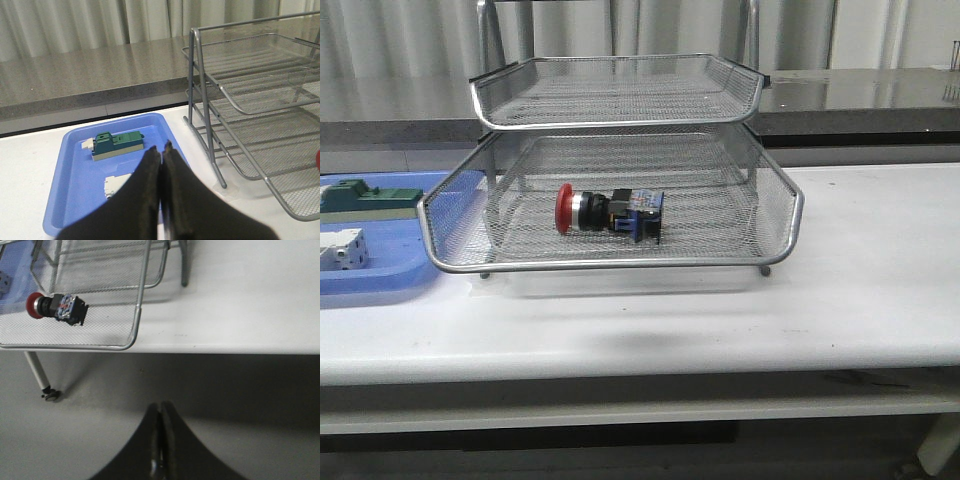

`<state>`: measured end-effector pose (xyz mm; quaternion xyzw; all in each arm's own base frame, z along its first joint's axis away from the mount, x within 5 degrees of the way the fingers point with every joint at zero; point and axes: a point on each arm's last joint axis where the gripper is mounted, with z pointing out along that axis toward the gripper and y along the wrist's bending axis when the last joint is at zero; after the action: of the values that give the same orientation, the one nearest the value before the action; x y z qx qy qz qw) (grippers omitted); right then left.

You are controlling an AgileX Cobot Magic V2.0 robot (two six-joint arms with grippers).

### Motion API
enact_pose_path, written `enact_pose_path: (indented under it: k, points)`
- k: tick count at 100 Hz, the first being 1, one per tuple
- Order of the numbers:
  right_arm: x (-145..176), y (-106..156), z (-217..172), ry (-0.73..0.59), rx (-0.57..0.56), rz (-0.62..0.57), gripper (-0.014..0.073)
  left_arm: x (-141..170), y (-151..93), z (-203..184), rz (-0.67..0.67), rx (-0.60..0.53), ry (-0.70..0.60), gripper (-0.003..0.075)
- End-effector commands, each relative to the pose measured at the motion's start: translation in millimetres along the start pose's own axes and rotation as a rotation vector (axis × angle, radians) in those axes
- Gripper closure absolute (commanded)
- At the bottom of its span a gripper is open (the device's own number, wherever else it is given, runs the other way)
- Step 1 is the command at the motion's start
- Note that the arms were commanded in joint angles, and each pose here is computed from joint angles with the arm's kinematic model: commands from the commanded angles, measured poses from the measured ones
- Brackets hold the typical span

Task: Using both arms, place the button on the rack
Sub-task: 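Push the middle tray back into the rack with the right gripper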

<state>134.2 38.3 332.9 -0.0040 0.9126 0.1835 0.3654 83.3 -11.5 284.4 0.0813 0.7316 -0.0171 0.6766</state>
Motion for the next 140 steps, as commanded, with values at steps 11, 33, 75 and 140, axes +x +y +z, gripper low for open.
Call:
enact_pose_path:
  k: [11, 33, 75, 140]
  points:
    - [-21, 4, 30, 0.003, -0.085, 0.036, 0.0661, -16, 2, -1, -0.02, -0.019, -0.105, 0.0741]
    - [-21, 17, 75, 0.107, -0.122, -0.002, 0.0661, -16, 2, -1, -0.02, -0.019, -0.105, 0.0741]
    - [10, 68, 162, 0.249, -0.195, -0.074, 0.066, -16, 2, -1, -0.02, -0.019, -0.105, 0.0741]
    - [9, 91, 231, 0.204, -0.159, -0.102, 0.066, -16, 2, -1, -0.02, -0.019, -0.105, 0.0741]
